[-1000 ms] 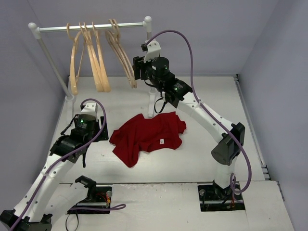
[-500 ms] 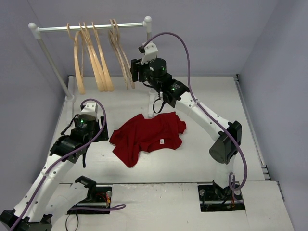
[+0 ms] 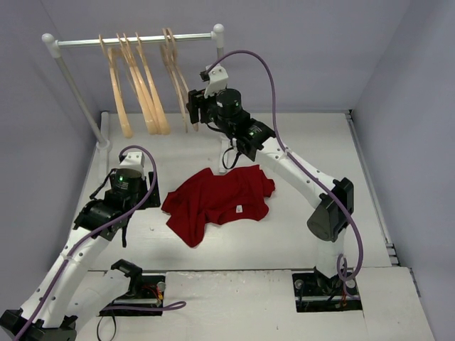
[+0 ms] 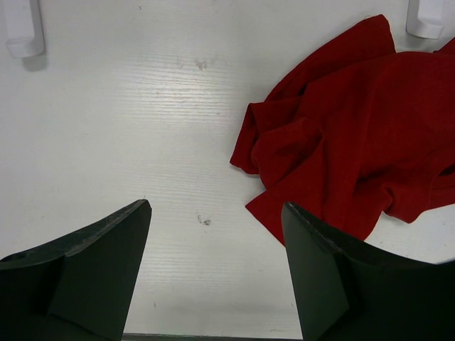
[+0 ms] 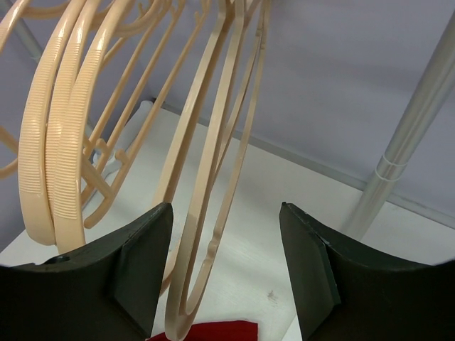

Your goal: Place the t-shirt on the hanger

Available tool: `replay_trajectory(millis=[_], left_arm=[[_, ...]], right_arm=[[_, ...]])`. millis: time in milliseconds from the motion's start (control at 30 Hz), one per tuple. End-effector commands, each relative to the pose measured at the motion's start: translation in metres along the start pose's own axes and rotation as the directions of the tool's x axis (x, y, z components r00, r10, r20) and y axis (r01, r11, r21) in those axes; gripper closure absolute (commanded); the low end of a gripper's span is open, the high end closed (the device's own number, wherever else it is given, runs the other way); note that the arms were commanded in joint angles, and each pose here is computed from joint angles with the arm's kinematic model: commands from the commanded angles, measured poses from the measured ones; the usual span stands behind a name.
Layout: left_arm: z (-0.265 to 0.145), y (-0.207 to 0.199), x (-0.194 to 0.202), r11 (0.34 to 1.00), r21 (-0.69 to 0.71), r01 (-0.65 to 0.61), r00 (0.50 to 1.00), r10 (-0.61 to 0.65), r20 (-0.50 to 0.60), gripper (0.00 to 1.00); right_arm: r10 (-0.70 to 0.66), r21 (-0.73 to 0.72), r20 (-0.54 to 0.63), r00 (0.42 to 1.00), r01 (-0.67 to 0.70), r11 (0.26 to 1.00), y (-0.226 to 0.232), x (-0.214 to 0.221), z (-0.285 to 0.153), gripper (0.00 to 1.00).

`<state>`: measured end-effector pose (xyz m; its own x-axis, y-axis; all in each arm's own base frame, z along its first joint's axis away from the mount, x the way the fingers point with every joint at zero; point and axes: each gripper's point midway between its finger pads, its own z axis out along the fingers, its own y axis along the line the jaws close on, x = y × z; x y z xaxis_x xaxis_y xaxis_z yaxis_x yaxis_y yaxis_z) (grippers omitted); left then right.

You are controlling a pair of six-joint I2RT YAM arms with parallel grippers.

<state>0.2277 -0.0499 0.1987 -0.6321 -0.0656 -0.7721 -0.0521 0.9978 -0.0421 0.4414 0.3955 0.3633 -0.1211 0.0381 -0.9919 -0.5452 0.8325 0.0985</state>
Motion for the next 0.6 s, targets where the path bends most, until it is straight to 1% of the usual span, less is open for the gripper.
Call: replay_trajectory(millis=[0,200,400,567], left_arm=[[0.000,-0.004,-0.016,1.000,0.013,0.024,0.999,-0.024,0.047,0.30],[0.000,-0.004,-0.015,1.000,0.014,0.023,0.999,-0.023,0.043,0.30],[0.000,-0.004,-0.016,1.000,0.013,0.023,0.999,-0.024,0.044,0.30],[0.001,-0.005,-0.015,1.000,0.015,0.022,0.999,-0.023,0.041,0.30]], right_arm=[[0.029,-0.022,0.094,0.995,-0.027,0.999,0.010,-0.024,0.002,0.42],[0.015,0.002,0.081,0.997,-0.015,1.000,0.007,-0.015,0.007,0.44],[-0.021,0.038,0.082,0.996,0.018,0.999,0.005,-0.014,0.007,0.57],[-0.022,0.071,0.103,0.994,0.015,0.997,0.004,-0.020,0.009,0.59]])
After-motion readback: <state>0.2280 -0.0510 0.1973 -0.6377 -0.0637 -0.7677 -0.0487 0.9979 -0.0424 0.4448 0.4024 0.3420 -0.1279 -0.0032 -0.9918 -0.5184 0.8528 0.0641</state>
